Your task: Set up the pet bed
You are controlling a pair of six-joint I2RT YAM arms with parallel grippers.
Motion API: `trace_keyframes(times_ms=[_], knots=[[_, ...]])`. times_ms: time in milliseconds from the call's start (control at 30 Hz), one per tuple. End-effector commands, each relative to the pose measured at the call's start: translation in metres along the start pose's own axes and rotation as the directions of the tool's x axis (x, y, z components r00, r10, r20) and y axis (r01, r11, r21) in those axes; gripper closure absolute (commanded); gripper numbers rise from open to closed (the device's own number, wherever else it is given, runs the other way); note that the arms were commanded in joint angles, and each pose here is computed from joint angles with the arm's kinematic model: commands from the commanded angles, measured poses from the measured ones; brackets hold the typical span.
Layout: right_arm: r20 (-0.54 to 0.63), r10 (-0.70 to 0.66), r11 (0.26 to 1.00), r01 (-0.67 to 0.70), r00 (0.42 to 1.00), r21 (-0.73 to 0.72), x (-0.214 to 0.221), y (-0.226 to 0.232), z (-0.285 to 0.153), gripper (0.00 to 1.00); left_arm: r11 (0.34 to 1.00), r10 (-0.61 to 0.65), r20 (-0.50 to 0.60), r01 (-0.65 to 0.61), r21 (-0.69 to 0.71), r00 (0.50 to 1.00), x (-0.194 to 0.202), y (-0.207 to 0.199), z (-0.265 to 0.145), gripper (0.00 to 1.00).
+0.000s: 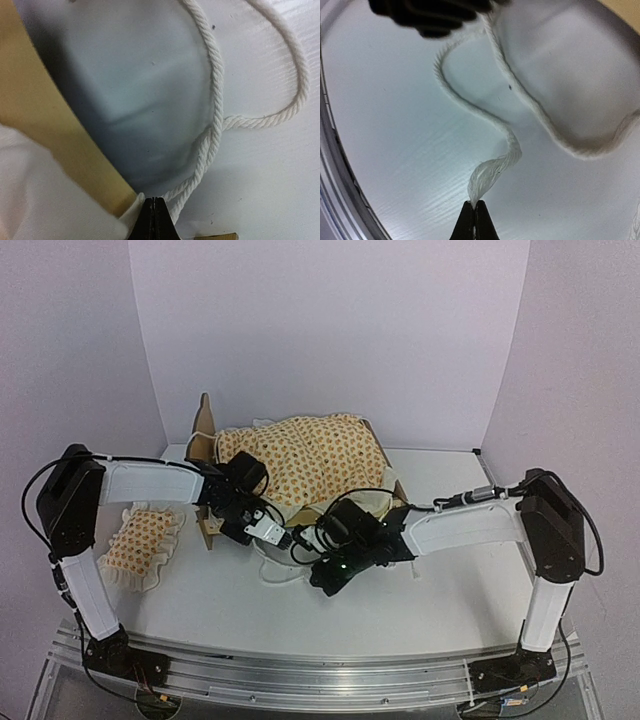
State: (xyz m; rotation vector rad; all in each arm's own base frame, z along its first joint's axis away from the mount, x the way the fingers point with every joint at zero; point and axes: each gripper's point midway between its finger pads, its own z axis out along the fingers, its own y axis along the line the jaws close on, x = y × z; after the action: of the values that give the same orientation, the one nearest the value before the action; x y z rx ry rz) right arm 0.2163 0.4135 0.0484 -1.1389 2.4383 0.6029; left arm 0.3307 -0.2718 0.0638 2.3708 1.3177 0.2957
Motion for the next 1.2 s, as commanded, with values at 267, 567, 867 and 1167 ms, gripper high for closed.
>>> trace_keyframes(times_ms=[267, 567, 867, 1167], knots=[[0.198, 0.005, 0.985, 0.03, 0.98, -0.172, -0.109, 0.057, -0.018, 1.0, 0.417, -0.904, 0.241, 0.85, 0.322, 0.352, -0.05, -0.001, -0.117, 0.82], [0.26, 0.277, 0.959, -0.25, 0.925, -0.131, -0.125, 0.025, 0.017, 1.0, -0.205, -0.957, 0.104, 0.882, 0.424, -0.273, -0.032, -0.018, -0.107, 0.68], [0.276, 0.31, 0.95, -0.307, 0.91, -0.053, -0.105, -0.007, 0.02, 1.0, -0.449, -0.84, 0.105, 0.791, 0.415, -0.532, -0.014, -0.032, -0.043, 0.63], [0.306, 0.331, 0.943, -0.32, 0.893, -0.086, -0.098, -0.012, 0.027, 1.0, -0.526, -0.746, 0.149, 0.711, 0.466, -0.649, -0.004, -0.001, -0.022, 0.71]])
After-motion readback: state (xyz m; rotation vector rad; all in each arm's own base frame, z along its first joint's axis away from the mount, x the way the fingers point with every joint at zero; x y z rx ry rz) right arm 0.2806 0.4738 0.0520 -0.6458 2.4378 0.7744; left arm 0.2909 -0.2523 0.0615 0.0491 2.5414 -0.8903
